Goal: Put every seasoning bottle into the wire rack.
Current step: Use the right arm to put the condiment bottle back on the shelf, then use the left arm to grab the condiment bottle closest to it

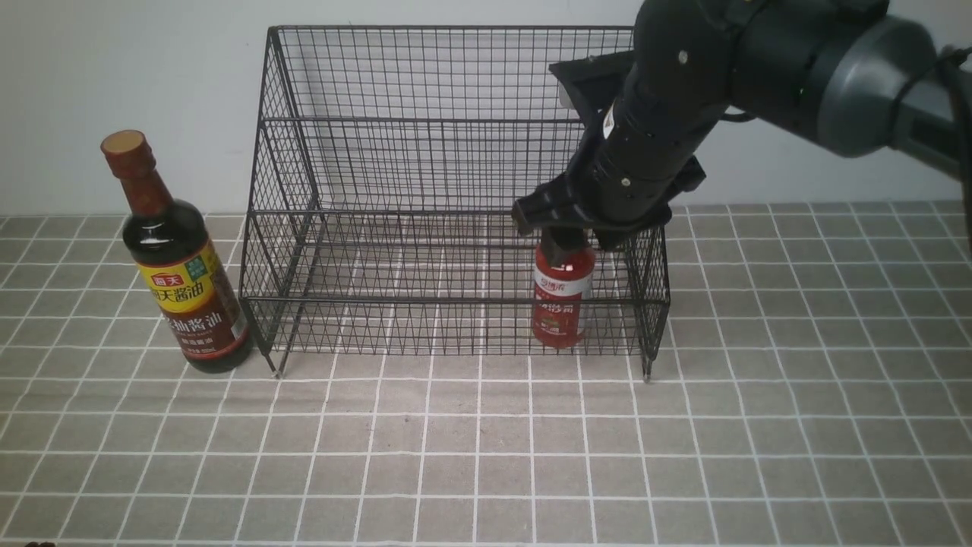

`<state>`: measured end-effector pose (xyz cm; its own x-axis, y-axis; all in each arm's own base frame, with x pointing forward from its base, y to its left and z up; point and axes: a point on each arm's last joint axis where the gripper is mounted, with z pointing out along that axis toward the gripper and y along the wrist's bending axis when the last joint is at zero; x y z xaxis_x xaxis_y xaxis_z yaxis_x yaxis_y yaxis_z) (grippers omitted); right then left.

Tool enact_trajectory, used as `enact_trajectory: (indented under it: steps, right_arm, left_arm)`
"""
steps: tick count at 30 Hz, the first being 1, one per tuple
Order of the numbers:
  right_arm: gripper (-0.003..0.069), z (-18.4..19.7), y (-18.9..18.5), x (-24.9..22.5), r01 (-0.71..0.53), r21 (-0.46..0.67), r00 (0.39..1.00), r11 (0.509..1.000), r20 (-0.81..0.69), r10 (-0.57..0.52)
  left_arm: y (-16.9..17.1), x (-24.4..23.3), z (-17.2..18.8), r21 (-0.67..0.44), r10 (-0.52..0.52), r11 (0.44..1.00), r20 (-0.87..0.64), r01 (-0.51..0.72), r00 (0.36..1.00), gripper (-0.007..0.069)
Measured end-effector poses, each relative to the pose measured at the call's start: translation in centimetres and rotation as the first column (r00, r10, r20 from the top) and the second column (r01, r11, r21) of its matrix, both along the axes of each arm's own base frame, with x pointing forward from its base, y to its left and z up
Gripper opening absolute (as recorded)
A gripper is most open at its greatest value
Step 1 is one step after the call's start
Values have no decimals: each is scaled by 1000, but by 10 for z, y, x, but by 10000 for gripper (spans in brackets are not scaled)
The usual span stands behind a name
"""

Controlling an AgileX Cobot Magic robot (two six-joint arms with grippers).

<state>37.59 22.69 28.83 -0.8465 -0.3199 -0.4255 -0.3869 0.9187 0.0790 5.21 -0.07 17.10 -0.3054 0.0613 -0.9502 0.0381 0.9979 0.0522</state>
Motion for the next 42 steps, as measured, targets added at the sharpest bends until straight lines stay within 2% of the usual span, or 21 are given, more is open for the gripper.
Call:
enact_trajectory:
  steps: [3,5,8,10,13,17,18,20,22,25,27,29,33,34,36,37,38,40,42]
  right_arm:
    - [456,7,-1,-3,1,7,1000,1000,8,-1]
    - [462,25,-6,-10,2,18,1000,1000,26,-3]
    - [460,61,-13,-22,-5,39,998,999,68,3]
    - [443,101,-22,-35,-17,81,986,997,165,4]
    - [372,148,-38,-60,-30,136,962,990,274,-8]
    - [164,215,-75,-120,-53,213,901,976,432,-46]
    - [103,225,-83,-133,-56,224,887,973,459,-54]
    - [37,242,-102,-163,-68,250,858,966,509,-72]
    - [2,249,-122,-195,-71,269,839,960,538,-88]
    - [-11,242,-143,-230,-79,307,809,948,576,-119]
    - [-12,231,-156,-252,-107,344,762,933,631,-145]
    - [-12,219,-167,-271,-144,382,701,913,690,-178]
    - [-13,172,-182,-297,-228,441,575,868,781,-246]
    - [-13,163,-187,-307,-265,460,515,847,810,-279]
    - [-13,137,-192,-316,-304,475,455,826,834,-313]
    - [-13,125,-197,-325,-338,485,400,806,849,-344]
    - [-13,122,-196,-324,-336,485,403,807,849,-342]
    - [-13,97,-205,-339,-373,493,344,786,860,-376]
    - [-13,75,-210,-347,-394,496,311,774,864,-396]
  left_arm:
    - [0,0,0,0,0,1000,0,0,1000,-7]
    - [0,0,0,0,0,1000,0,0,1000,-7]
    - [0,0,0,0,0,1000,0,0,1000,-7]
    - [0,0,0,0,0,1000,0,0,1000,-7]
    - [0,0,0,0,0,1000,0,0,1000,-7]
    - [0,0,0,0,0,1000,0,0,1000,-7]
    - [0,0,0,0,0,1000,0,0,1000,-7]
    - [0,0,0,0,0,1000,0,0,1000,-7]
    - [0,0,0,0,0,1000,0,0,1000,-7]
    - [0,0,0,0,0,1000,0,0,1000,-7]
    - [0,0,0,0,0,1000,0,0,1000,-7]
    - [0,0,0,0,0,1000,0,0,1000,-7]
    - [0,0,0,0,0,1000,0,0,1000,-7]
    - [0,0,0,0,0,1000,0,0,1000,-7]
    - [0,0,0,0,0,1000,0,0,1000,-7]
    - [0,0,0,0,0,1000,0,0,1000,-7]
    - [0,0,0,0,0,1000,0,0,1000,-7]
    - [0,0,0,0,0,1000,0,0,1000,-7]
    - [0,0,0,0,0,1000,0,0,1000,-7]
